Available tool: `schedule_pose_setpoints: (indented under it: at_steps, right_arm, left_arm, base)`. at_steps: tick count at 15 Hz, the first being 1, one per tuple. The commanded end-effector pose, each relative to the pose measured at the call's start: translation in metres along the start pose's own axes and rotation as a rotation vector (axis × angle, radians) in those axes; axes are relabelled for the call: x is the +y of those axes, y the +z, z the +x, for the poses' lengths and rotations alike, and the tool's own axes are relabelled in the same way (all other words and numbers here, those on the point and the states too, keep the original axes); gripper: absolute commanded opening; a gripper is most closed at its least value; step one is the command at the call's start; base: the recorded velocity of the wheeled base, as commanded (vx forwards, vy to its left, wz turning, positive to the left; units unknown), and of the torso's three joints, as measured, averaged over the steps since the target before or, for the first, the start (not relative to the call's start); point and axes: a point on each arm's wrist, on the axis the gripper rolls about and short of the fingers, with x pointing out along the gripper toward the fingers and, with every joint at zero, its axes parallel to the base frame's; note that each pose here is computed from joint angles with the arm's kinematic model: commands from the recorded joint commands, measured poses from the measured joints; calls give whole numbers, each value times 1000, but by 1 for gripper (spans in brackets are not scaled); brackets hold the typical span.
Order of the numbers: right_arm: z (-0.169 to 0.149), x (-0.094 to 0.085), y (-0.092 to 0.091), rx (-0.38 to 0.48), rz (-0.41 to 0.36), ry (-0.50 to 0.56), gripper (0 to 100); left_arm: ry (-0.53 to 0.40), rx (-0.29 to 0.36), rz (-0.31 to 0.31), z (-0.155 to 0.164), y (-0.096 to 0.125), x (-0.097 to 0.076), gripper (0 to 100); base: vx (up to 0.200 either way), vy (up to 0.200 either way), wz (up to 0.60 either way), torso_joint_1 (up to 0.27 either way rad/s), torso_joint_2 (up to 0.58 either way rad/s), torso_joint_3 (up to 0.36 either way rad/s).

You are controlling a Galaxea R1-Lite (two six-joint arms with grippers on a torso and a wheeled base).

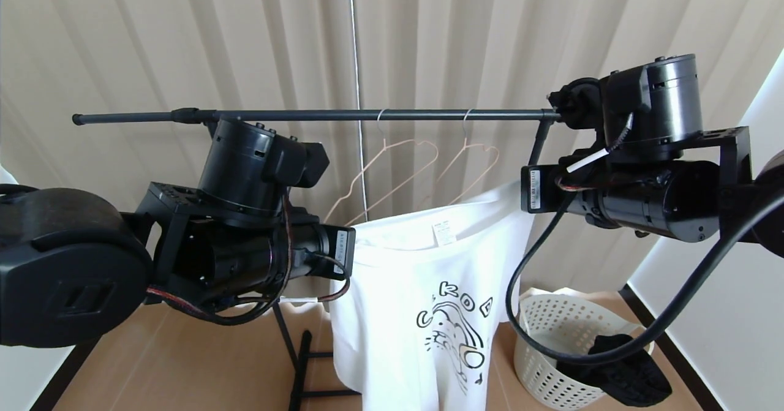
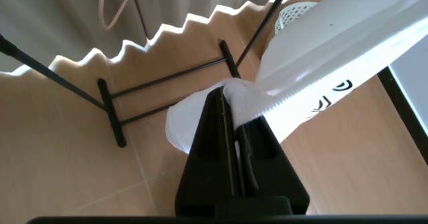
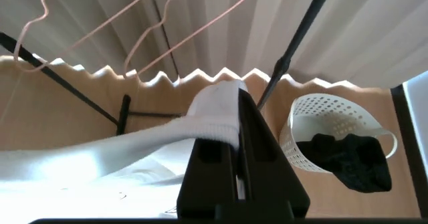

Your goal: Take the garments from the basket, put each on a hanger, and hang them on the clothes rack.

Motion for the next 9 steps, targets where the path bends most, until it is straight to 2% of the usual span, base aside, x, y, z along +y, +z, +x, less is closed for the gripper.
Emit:
schedule_pose_setpoints:
  at_steps: [1,3,5,8,9]
  right_arm:
    - [-2,-3,-6,60,-53,-13,0]
    - [-10,-4,-16,154,-111,-18,0]
    - [-30,4,-22,204,-171,23,0]
    - [-62,25,-37,283,-277,143,0]
    - [-62,25,-37,283,-277,143,0]
  left_arm:
    - [-2,-19,-2,-1,6,0,0]
    - [-19,-41,-14,9,20,0,0]
    - [-29,-71,-28,22,36,-1,0]
    - [-113,-125,-38,37,63,-7,0]
    - [-113,-125,-38,37,63,-7,0]
  base:
    - [0,0,0,0,0,0]
    - [0,0,0,0,0,0]
    - [0,0,0,0,0,0]
    - [0,0,0,0,0,0]
    - [0,0,0,0,0,0]
